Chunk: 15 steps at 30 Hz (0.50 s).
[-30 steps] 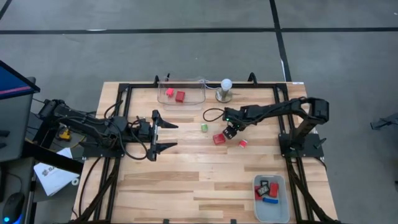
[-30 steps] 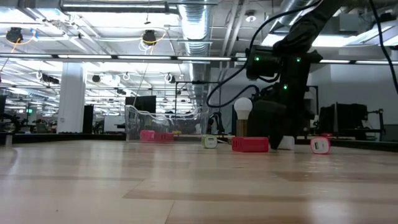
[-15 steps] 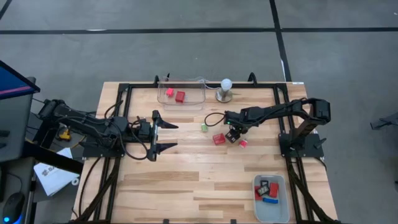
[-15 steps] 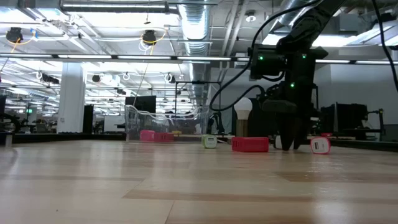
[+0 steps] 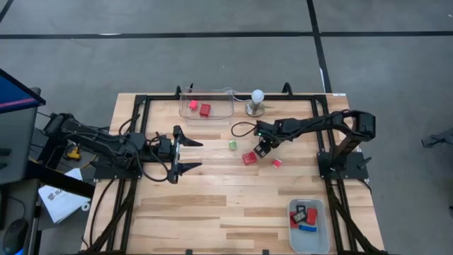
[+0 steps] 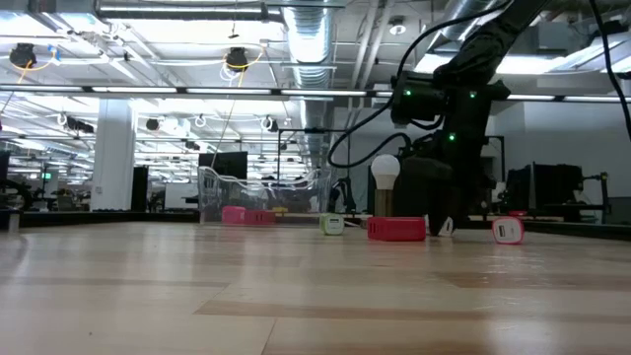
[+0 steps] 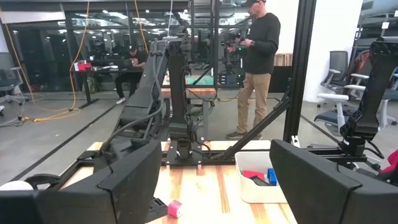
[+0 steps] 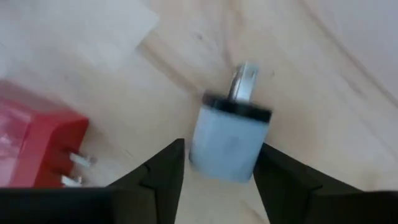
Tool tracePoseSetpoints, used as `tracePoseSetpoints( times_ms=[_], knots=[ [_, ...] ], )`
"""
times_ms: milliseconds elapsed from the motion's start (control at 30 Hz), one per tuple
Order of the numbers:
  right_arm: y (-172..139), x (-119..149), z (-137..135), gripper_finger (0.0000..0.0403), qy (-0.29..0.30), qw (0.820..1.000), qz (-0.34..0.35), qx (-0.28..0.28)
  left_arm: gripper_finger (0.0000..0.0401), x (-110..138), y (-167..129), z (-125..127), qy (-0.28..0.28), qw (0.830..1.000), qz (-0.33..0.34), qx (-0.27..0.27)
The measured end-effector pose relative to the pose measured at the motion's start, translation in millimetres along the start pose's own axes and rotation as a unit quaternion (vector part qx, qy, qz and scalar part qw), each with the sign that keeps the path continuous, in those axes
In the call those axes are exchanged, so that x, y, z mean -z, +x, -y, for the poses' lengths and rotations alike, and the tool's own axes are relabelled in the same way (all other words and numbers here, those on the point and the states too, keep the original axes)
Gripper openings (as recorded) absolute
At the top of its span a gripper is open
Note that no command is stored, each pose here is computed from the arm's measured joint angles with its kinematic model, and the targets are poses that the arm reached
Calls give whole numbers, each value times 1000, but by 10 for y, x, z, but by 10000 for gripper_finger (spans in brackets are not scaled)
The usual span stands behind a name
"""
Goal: Pick & Place Office items
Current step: Put the white black charger adapter into the transparent bin
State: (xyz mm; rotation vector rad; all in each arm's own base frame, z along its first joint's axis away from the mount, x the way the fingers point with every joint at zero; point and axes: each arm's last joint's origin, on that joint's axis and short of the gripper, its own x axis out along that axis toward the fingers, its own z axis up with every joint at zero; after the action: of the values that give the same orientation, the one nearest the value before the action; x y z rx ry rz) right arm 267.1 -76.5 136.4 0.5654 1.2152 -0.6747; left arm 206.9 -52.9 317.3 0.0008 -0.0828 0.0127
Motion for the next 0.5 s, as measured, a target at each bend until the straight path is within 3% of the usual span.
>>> tracePoseSetpoints(
  times_ms=[233, 500],
  knots=[
    [10, -71, 83, 212, 17, 1000, 10, 0, 296, 0, 0, 0, 1, 1000, 0, 0],
    [11, -92, 87, 194, 20, 1000, 17, -4, 296, 0, 0, 0, 1, 1000, 0, 0]
  ],
)
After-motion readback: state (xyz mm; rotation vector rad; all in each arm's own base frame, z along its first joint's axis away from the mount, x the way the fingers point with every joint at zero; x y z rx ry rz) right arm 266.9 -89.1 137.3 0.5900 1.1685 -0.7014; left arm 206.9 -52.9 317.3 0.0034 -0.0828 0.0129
